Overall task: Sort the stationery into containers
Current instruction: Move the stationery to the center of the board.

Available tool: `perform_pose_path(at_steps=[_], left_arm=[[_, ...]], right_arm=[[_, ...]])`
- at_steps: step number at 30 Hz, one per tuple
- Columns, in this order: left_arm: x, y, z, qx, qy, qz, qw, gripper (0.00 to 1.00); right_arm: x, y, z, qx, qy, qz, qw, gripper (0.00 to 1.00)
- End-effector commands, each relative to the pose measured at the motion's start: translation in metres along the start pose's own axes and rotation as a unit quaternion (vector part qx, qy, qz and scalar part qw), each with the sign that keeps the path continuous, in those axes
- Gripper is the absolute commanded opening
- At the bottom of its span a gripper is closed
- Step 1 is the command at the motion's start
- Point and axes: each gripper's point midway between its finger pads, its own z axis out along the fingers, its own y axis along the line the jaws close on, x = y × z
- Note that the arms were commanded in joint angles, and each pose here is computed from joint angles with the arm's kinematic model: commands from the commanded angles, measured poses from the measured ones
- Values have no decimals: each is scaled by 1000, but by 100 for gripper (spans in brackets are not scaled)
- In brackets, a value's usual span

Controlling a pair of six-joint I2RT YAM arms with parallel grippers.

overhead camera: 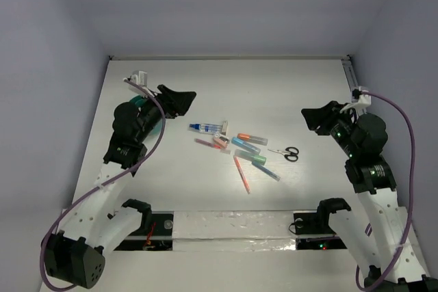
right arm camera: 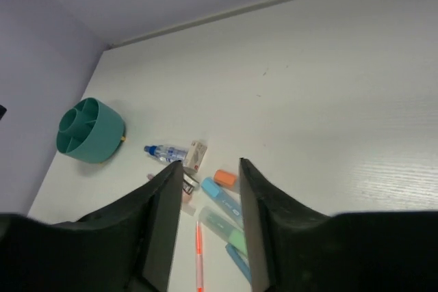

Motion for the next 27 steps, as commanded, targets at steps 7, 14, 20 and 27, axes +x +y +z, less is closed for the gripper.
perform_pose_path(at_steps=[7,14,20,27], left_arm=[[33,-12,11,40,18,-48,998,39],[95,15,26,-107,62,-29,992,0],[118,96,19,-294,50,-23,954,10],[165,134,27,-361,100,-31,927,52]], right_arm=[[10,3,17,-27,26,-2,999,0],[26,3,33,-50,56,12,997,0],[46,3,37,-67,77,32,994,0],[59,11,40,-89,101,33,990,19]])
